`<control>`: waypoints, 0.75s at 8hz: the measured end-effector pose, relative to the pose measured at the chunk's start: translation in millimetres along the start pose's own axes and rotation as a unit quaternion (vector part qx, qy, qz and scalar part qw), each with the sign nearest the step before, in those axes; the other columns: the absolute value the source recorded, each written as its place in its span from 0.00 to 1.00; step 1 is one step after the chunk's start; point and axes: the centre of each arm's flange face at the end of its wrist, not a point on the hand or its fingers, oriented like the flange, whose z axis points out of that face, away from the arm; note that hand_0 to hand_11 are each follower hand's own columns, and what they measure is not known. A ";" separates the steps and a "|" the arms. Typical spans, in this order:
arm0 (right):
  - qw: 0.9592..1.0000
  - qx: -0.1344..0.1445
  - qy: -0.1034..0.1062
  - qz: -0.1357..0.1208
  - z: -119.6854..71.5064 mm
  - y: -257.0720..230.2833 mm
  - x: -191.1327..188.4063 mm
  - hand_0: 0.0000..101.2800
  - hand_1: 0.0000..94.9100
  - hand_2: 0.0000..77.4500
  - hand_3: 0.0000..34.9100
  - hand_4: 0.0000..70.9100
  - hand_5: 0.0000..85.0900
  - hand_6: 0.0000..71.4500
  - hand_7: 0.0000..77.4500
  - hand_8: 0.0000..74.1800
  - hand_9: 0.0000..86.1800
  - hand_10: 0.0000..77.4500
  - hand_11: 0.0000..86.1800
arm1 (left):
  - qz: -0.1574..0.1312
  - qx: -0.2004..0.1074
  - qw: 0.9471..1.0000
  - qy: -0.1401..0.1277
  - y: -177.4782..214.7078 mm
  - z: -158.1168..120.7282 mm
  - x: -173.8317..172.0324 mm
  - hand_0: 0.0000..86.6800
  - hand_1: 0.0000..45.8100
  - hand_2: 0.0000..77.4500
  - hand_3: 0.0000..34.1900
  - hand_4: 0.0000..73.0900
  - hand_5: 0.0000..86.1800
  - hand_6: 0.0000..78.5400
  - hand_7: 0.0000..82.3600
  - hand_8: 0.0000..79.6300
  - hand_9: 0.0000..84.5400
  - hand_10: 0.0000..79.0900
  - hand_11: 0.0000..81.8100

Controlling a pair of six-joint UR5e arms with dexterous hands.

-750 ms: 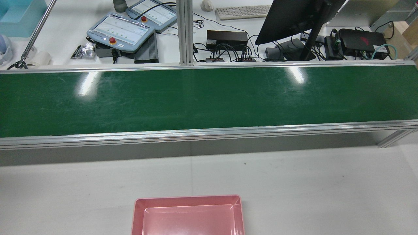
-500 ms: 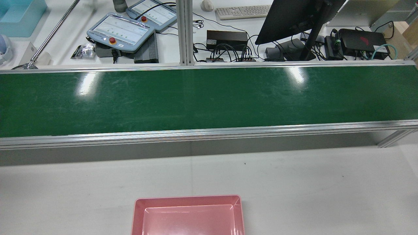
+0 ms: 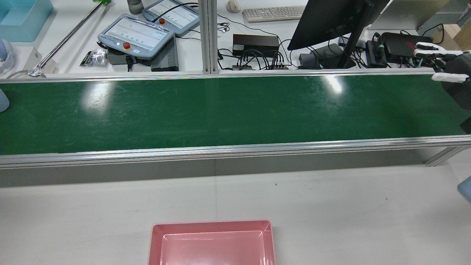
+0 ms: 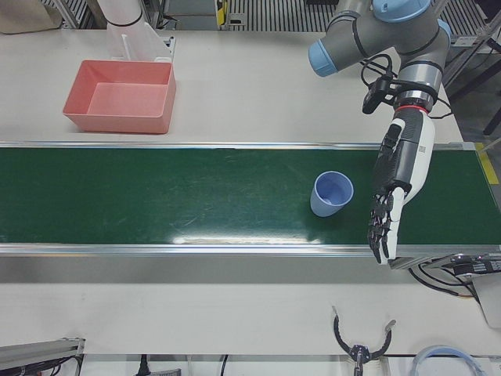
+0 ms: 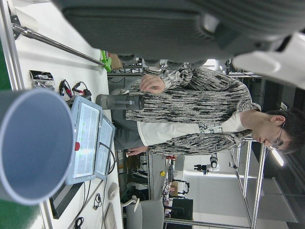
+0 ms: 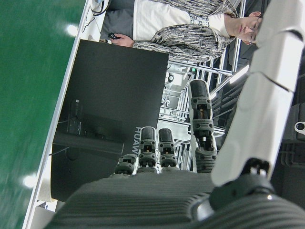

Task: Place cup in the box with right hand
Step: 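Raise the right hand over the conveyor beside the approaching cup, then hold the open right hand at the belt edge as the blue cup arrives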

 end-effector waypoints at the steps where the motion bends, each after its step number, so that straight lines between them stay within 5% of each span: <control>1: 1.000 -0.005 0.006 0.002 20.9 18.2 13.0 0.51 0.15 0.11 0.00 0.46 0.06 0.10 0.33 0.15 0.25 0.06 0.09 | 0.000 0.000 1.000 0.000 0.1 0.0 0.0 0.00 0.01 0.01 0.00 0.01 0.01 0.00 0.01 0.00 0.00 0.00 0.00; 3: 1.000 0.004 0.005 -0.008 53.8 59.3 36.5 0.52 0.13 0.04 0.00 0.46 0.06 0.10 0.33 0.15 0.25 0.06 0.08 | 0.000 0.000 1.000 0.000 0.8 0.3 0.0 0.00 0.01 0.01 0.00 0.01 0.01 0.00 0.01 0.00 0.00 0.00 0.00; 4: 1.000 0.007 0.004 -0.008 62.0 74.8 57.1 0.52 0.18 0.12 0.00 0.43 0.06 0.10 0.31 0.15 0.25 0.05 0.08 | 0.000 0.000 1.000 0.000 0.9 0.2 0.0 0.00 0.01 0.01 0.00 0.01 0.01 0.01 0.01 0.00 0.00 0.00 0.00; 5: 1.000 0.006 0.006 -0.006 66.9 88.1 81.1 0.50 0.10 0.08 0.00 0.45 0.06 0.10 0.33 0.15 0.25 0.03 0.06 | 0.000 0.000 1.000 0.000 1.0 0.1 0.0 0.00 0.01 0.01 0.00 0.01 0.01 0.01 0.01 0.00 0.00 0.00 0.00; 6: 1.000 0.006 0.007 -0.004 67.9 96.6 99.9 0.50 0.21 0.06 0.00 0.44 0.06 0.10 0.31 0.14 0.25 0.01 0.04 | 0.000 0.000 1.000 0.000 1.1 0.2 0.0 0.00 0.01 0.01 0.00 0.01 0.01 0.01 0.01 0.00 0.00 0.00 0.00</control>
